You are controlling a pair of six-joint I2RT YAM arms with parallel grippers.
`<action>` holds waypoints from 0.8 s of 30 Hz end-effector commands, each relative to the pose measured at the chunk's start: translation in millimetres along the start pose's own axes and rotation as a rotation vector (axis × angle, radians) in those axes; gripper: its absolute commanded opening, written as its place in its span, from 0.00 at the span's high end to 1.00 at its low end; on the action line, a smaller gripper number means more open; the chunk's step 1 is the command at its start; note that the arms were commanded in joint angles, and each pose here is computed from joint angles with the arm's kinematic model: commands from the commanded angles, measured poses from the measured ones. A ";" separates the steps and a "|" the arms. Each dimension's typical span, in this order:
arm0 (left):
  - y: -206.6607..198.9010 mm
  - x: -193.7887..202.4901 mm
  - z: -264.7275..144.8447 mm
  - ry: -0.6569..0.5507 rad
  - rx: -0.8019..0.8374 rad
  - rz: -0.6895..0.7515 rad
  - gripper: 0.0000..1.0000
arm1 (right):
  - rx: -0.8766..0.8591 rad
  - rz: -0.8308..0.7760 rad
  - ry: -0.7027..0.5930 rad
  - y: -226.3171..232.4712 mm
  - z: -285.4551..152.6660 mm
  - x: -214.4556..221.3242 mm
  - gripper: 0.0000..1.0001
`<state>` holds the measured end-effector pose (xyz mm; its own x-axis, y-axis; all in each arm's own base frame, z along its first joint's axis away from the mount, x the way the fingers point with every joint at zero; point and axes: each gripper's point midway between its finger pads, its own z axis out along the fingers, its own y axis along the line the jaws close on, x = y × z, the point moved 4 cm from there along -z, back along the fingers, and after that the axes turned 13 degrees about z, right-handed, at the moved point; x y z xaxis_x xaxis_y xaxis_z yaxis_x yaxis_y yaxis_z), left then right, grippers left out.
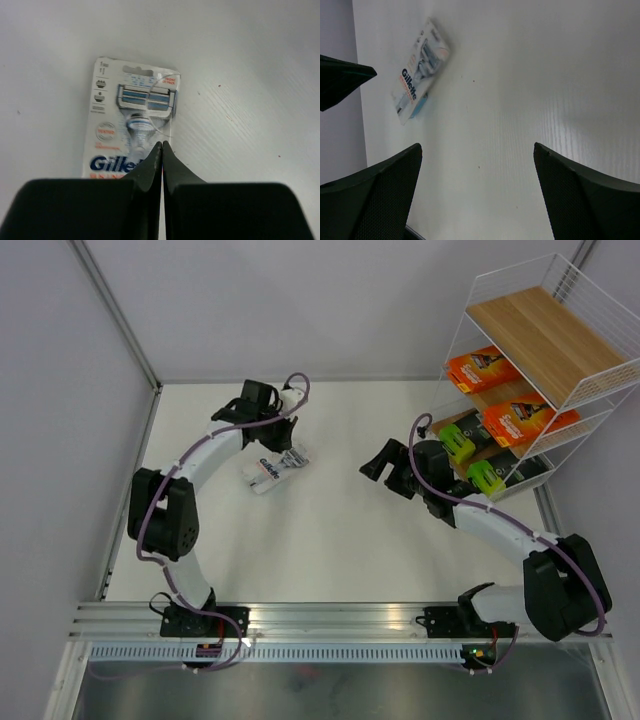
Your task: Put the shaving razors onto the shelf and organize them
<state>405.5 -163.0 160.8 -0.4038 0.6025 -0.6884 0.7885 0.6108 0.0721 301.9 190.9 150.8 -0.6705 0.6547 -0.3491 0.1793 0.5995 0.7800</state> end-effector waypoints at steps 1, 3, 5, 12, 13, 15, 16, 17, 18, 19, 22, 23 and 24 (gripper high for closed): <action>-15.9 3.2 5.7 0.067 -0.219 -0.032 0.98 | 0.061 0.012 -0.057 -13.2 -16.8 -3.4 0.02; -29.4 11.2 6.0 0.077 -0.243 -0.047 0.98 | 0.091 0.014 -0.061 -22.1 -22.3 -1.8 0.02; -45.9 13.5 9.2 0.074 -0.231 -0.087 0.98 | 0.087 0.015 -0.075 -22.7 -29.7 -4.0 0.02; -55.0 30.9 -0.6 0.103 -0.307 -0.277 0.79 | 0.083 0.027 -0.079 -33.9 -44.8 3.2 0.02; -53.7 30.6 -3.9 0.098 -0.333 -0.296 0.71 | 0.075 0.027 -0.084 -33.6 -46.8 3.2 0.02; -47.8 37.6 -5.7 0.120 -0.389 -0.291 0.35 | 0.057 0.025 -0.079 -34.9 -47.4 6.1 0.02; -43.1 40.0 -5.8 0.136 -0.416 -0.266 0.14 | 0.024 0.010 -0.075 -31.4 -47.8 6.7 0.02; -42.6 39.8 -4.7 0.141 -0.414 -0.247 0.14 | 0.024 0.010 -0.075 -31.4 -47.8 6.7 0.02; -36.1 42.3 -4.3 0.161 -0.450 -0.229 0.08 | -0.003 -0.004 -0.063 -29.0 -47.3 8.6 0.02; -32.8 42.0 -3.7 0.176 -0.455 -0.179 0.08 | -0.022 -0.008 -0.069 -25.8 -45.1 7.0 0.02; -26.1 36.4 4.5 0.194 -0.470 -0.129 0.09 | -0.014 -0.004 -0.079 -25.2 -41.1 4.2 0.02; -24.8 39.8 10.6 0.223 -0.472 -0.087 0.09 | -0.019 -0.005 -0.085 -22.5 -40.7 2.2 0.02; -24.4 40.2 13.1 0.237 -0.471 -0.053 0.09 | -0.013 -0.002 -0.094 -22.7 -40.1 0.7 0.02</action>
<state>357.6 -157.7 115.2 -0.6412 0.5440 -0.5412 0.4707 0.8358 0.2825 257.0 156.4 140.4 -0.6294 0.6827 -0.3713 0.2138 0.6114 0.7619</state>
